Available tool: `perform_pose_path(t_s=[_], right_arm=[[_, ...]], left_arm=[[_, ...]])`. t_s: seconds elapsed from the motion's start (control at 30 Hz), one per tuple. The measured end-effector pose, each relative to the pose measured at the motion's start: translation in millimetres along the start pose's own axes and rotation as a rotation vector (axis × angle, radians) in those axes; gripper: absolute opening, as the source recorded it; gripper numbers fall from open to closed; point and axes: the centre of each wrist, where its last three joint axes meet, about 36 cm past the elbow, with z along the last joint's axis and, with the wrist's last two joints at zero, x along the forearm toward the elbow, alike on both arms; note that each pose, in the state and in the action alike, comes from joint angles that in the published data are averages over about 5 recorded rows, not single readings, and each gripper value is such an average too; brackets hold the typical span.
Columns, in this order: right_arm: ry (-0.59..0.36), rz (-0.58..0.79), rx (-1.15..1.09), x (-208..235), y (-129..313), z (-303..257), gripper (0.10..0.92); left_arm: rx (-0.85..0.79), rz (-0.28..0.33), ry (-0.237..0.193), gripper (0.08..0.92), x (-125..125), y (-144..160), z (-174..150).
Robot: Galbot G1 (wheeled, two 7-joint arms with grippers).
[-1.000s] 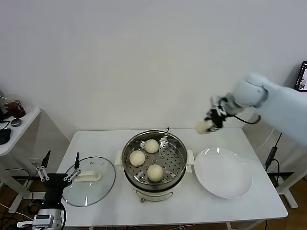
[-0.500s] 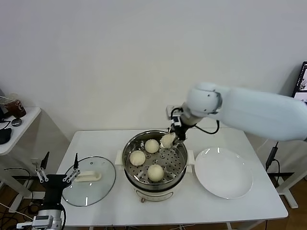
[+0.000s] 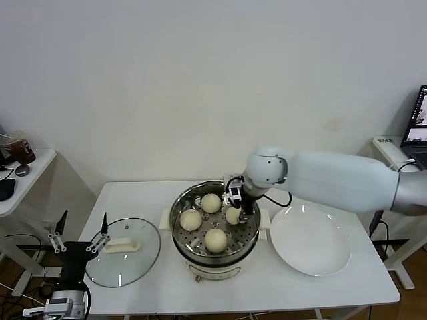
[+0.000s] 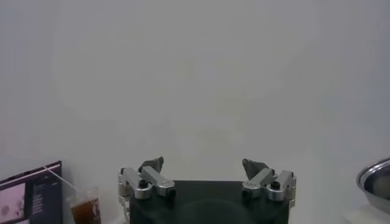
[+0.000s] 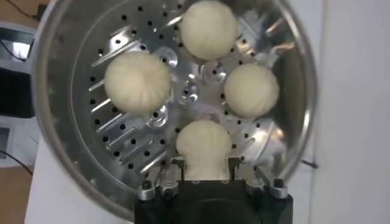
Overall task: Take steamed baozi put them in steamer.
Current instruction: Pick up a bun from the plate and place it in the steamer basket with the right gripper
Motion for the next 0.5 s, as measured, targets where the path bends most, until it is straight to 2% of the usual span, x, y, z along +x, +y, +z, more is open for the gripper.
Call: perform_pose_path(t_s=[0.5], right_arm=[[0.010, 0.020, -0.006, -19, -4, 0, 0.441]], left_arm=[[0.000, -0.005, -0.001, 0.823, 0, 1, 0]])
